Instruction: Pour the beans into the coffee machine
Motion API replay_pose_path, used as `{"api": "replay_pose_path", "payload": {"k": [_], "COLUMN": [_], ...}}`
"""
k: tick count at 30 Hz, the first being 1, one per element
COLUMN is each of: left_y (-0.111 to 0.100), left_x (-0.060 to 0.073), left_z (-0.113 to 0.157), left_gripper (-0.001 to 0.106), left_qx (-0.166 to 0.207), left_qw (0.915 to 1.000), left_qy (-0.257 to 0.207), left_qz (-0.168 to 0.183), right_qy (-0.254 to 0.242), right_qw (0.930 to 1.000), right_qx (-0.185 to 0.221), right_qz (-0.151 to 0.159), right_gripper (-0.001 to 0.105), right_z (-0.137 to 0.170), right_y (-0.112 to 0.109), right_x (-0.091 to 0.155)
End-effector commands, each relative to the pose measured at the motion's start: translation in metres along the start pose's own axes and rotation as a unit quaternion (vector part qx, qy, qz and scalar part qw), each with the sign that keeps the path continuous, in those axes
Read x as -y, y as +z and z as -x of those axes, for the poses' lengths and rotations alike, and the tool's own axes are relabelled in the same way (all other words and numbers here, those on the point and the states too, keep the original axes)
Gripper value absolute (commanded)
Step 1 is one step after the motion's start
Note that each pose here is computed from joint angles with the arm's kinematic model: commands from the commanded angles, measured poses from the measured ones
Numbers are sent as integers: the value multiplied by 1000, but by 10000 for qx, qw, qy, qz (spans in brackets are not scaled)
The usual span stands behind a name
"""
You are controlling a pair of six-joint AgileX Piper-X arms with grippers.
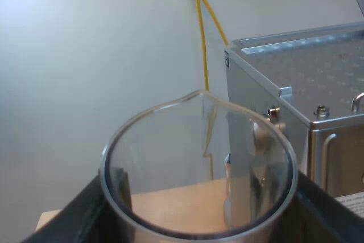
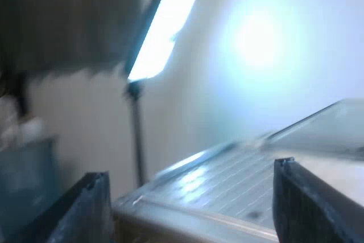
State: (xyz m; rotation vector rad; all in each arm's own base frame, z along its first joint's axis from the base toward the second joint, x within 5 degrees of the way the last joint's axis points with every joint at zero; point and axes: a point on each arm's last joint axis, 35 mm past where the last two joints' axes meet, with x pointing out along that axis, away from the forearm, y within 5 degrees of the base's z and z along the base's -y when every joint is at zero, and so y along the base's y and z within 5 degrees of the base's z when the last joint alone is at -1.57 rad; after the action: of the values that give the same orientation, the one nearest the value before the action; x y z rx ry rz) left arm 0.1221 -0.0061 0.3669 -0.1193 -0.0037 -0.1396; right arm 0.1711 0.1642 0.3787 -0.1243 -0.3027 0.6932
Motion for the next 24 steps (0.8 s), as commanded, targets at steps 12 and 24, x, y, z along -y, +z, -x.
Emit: {"api": "replay_pose_path", "payload": {"k": [12, 24], "left_y": [35, 78], "left_x": [5, 28], "left_z": [-4, -55], "left_gripper": [27, 27], "left_qx": [-209, -365], "left_qw": [9985, 9942], "left_qy": [-69, -682], "left_qz": [-493, -741], "right_qy": [-764, -764], "right_qw": [9941, 9940], "right_qx": [111, 110], "right_qz": [758, 771], "right_gripper": [62, 62], "right_z": [1, 1], "right_y": [9, 9], "right_x": [7, 7]}}
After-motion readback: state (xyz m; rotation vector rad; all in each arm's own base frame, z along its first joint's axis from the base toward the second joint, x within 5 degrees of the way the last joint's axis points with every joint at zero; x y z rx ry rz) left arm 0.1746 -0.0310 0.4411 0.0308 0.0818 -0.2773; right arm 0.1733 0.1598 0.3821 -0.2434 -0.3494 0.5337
